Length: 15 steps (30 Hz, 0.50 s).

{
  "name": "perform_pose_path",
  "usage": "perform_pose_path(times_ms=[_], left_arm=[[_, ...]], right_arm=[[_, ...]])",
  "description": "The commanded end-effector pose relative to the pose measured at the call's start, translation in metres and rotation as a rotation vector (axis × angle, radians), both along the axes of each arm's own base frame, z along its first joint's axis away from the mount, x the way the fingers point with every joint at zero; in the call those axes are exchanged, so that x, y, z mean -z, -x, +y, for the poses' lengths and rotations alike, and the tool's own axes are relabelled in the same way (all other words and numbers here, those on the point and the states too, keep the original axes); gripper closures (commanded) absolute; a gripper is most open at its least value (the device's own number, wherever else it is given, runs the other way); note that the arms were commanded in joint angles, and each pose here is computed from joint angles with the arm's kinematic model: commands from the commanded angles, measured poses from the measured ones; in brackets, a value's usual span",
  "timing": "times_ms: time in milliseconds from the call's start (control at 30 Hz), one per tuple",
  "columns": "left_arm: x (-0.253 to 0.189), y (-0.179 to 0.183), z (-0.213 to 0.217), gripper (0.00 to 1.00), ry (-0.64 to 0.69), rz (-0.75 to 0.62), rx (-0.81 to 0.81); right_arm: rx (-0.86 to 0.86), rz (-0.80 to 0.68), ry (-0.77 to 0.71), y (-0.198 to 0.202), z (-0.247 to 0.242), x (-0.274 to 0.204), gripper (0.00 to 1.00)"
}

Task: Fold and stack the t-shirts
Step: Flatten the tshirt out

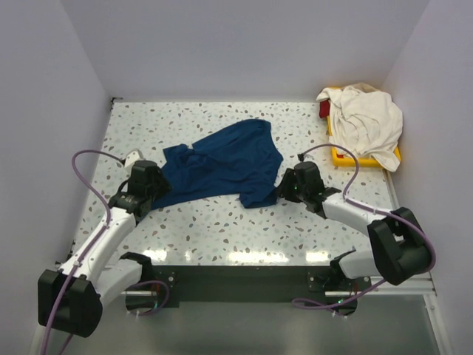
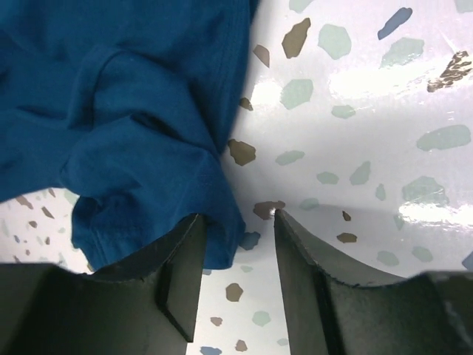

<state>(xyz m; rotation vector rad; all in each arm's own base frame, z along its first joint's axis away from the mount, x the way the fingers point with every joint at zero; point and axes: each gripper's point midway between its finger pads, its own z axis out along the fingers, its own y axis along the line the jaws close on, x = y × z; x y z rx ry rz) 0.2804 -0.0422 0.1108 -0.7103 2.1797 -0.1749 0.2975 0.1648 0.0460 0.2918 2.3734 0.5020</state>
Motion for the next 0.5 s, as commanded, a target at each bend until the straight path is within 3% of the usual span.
perform_pose_path(times_ms=[0,33,67,167,467], left_arm=[[0.007,0.001,0.011,0.49,-0.011,0.013,-0.069],[0.008,0.002,0.013,0.49,-0.014,0.021,-0.077],[0.01,0.003,0.014,0.49,-0.016,0.03,-0.082],[0.015,0.004,0.015,0.49,-0.019,0.041,-0.079],[0.041,0.011,0.009,0.51,-0.002,0.117,-0.064]], right_arm=[[0.022,-0.058,-0.035,-0.015,0.007,-0.009,0.61],[0.022,-0.055,-0.038,-0.016,0.009,-0.008,0.67],[0.023,-0.046,-0.032,-0.015,0.008,-0.006,0.82],[0.05,-0.046,0.045,-0.018,-0.007,-0.014,1.0],[0.27,-0.16,0.225,-0.041,-0.113,-0.108,1.0]])
